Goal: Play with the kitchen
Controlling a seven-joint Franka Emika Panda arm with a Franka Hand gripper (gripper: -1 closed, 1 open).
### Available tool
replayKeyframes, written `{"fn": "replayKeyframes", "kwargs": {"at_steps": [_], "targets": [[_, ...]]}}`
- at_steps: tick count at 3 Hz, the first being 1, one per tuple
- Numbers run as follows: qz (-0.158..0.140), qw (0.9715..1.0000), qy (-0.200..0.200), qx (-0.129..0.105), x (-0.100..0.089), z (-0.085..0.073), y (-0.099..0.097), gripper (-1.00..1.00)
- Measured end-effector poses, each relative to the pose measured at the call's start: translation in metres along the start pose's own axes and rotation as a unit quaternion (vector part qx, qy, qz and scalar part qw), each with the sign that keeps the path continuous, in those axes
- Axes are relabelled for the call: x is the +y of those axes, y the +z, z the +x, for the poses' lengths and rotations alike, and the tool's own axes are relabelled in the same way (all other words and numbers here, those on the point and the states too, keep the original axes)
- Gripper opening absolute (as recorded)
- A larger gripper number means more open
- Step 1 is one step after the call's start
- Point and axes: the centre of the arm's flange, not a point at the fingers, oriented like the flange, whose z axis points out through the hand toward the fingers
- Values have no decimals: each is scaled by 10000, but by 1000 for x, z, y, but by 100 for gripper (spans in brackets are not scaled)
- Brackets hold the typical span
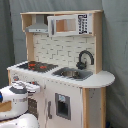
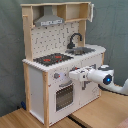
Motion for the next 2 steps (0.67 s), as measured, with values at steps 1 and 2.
{"fn": "replayKeyframes", "kwargs": {"at_steps": [1,2], "targets": [[0,10000,1,-1,0,0,0,-100],[21,9993,375,-16,-2,-3,0,-100]]}}
